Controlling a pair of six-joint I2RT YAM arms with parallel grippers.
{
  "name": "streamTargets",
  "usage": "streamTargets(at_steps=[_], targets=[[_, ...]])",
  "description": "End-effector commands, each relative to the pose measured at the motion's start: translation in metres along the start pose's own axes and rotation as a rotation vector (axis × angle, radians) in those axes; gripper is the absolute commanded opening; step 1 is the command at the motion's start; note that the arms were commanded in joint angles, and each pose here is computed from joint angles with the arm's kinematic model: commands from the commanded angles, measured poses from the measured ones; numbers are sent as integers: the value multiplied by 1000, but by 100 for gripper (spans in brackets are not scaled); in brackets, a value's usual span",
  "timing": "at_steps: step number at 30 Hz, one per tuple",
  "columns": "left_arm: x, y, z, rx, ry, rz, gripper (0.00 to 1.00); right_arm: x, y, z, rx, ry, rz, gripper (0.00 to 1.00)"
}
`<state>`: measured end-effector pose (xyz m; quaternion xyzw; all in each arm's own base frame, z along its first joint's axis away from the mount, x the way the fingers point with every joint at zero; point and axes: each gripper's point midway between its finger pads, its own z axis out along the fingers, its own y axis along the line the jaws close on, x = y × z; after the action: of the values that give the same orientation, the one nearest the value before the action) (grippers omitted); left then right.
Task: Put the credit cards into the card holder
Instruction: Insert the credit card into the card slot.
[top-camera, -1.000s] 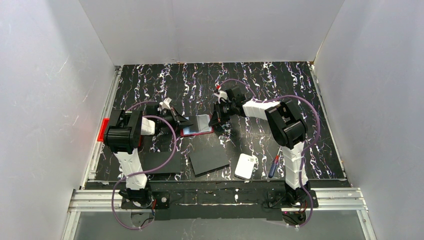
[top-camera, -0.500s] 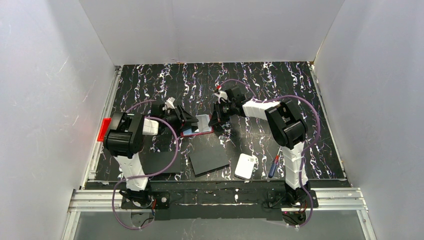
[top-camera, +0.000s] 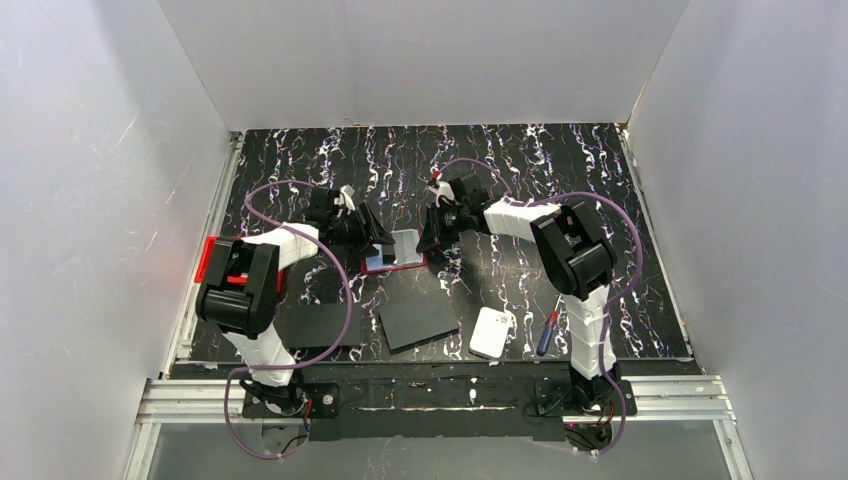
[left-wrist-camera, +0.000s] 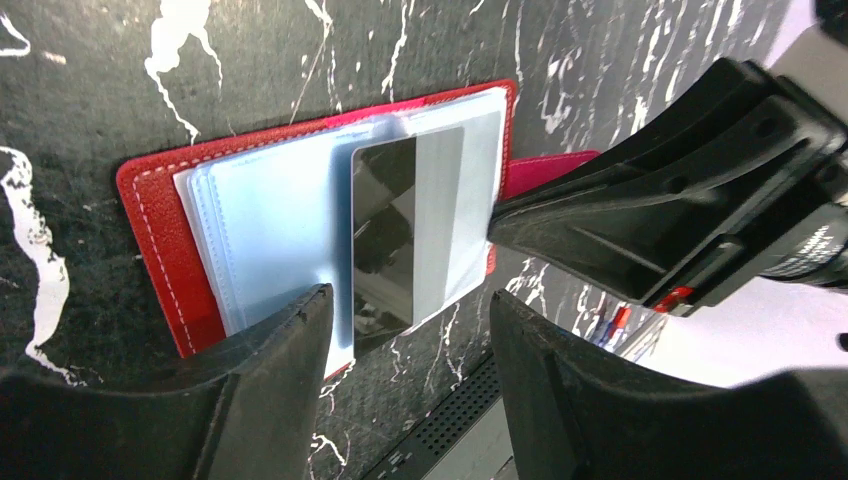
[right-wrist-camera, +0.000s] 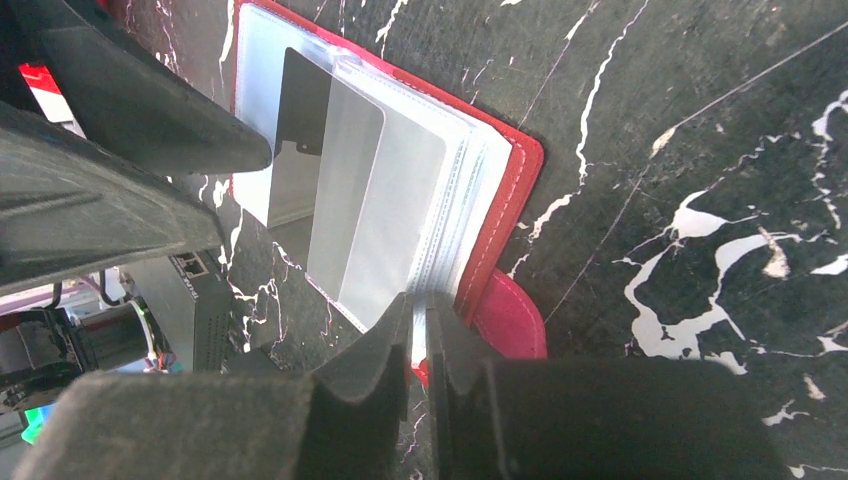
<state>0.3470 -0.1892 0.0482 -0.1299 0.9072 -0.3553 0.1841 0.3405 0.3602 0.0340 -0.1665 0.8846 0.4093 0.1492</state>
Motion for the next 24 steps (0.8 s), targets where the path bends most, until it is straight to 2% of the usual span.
streamTargets(at_steps=[1, 5, 9, 12, 17, 21, 24], targets=[[12, 12, 0, -97, 47, 27, 54, -7, 4, -8, 20, -26, -19, 19], [15, 4, 8, -86, 62, 41, 50, -7, 5, -8, 17, -25, -20, 19], [21, -12, 16, -36, 75, 53, 34, -5, 5, -8, 12, -23, -18, 18], [17, -24, 21, -3, 57, 73, 30, -4, 6, -8, 5, -26, -14, 18], [20, -38, 32, 21, 81, 93, 35, -4, 9, -8, -11, -31, -8, 17], [20, -41, 32, 16, 78, 104, 43, -6, 10, -10, -15, -37, -8, 17], [22, -29, 23, -50, 70, 140, 51, -9, 11, -14, -14, -46, -10, 20]])
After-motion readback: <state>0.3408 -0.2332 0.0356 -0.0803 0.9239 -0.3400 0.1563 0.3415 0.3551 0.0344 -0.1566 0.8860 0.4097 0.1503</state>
